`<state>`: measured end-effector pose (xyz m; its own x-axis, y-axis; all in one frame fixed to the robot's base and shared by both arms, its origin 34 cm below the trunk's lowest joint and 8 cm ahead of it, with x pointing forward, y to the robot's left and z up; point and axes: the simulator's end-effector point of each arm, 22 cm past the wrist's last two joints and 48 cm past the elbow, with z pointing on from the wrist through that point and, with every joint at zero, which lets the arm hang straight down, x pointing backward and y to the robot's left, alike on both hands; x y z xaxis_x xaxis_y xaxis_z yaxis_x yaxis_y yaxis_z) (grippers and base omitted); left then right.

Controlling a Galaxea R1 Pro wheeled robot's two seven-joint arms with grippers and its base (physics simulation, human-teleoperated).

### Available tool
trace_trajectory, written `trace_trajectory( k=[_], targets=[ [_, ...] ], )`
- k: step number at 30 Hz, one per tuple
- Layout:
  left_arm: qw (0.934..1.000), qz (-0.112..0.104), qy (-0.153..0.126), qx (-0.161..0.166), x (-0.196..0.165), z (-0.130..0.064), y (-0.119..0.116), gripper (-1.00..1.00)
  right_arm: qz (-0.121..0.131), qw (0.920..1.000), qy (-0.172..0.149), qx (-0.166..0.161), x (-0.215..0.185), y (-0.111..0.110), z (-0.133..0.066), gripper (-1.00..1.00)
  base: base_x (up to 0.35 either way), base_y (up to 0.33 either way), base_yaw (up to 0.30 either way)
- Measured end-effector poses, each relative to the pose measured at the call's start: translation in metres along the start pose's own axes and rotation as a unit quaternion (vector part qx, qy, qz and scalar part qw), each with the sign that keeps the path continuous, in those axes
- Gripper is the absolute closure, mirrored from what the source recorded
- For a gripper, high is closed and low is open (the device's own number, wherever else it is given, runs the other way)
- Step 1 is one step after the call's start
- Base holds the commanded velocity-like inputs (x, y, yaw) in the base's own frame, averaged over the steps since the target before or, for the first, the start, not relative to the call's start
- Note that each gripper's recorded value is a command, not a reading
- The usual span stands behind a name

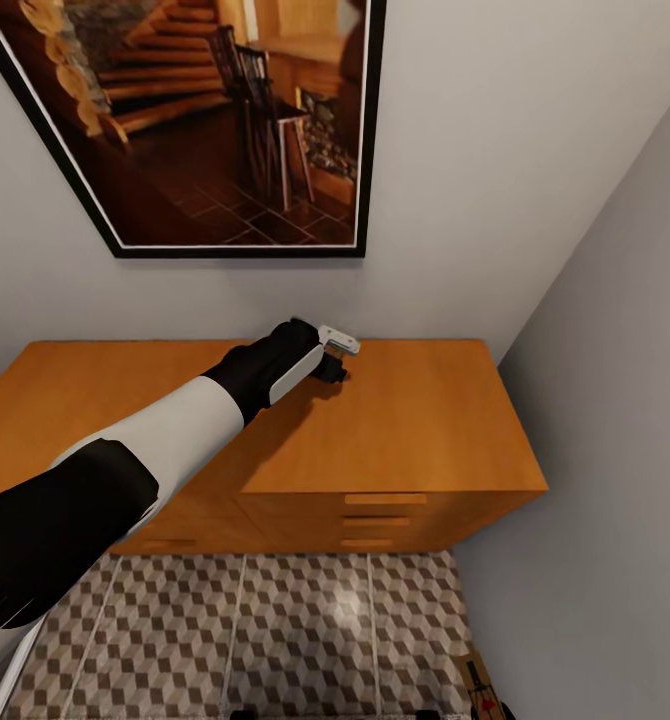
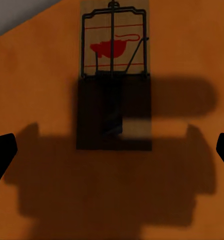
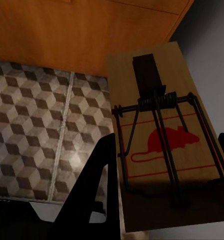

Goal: Take the four mousetraps from the cabinet in the bathroom and place them on the bathroom floor. Make sure all four end up on the same floor surface, and ensure that at least two of them are either under or directly next to the same bathroom sink.

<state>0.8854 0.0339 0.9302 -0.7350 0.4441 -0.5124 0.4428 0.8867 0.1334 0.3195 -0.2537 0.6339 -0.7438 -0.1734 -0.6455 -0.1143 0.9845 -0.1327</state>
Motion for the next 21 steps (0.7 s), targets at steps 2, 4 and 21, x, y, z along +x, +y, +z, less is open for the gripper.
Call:
trace_trajectory(
  k=[2,4,21],
  targets=[
    [1.0,0.0,0.001,0.001,0.0014,0.002,-0.0004,-1.0,0.0,1.0,0.002,0.0,0.0013,0.0004,-0.0003,1.0,0.0,0.0,0.0],
    [1.0,0.0,0.003,0.001,0.0028,0.0039,-0.0008,-1.0,0.0,1.0,0.003,-0.001,0.0025,0.0006,-0.0005,1.0,0.0,0.0,0.0],
    [1.0,-0.001,0.006,0.003,0.0063,0.0081,-0.0016,-1.0,0.0,1.0,0.007,-0.001,0.0058,0.0009,-0.0017,1.0,0.073,0.0,0.0]
  ],
)
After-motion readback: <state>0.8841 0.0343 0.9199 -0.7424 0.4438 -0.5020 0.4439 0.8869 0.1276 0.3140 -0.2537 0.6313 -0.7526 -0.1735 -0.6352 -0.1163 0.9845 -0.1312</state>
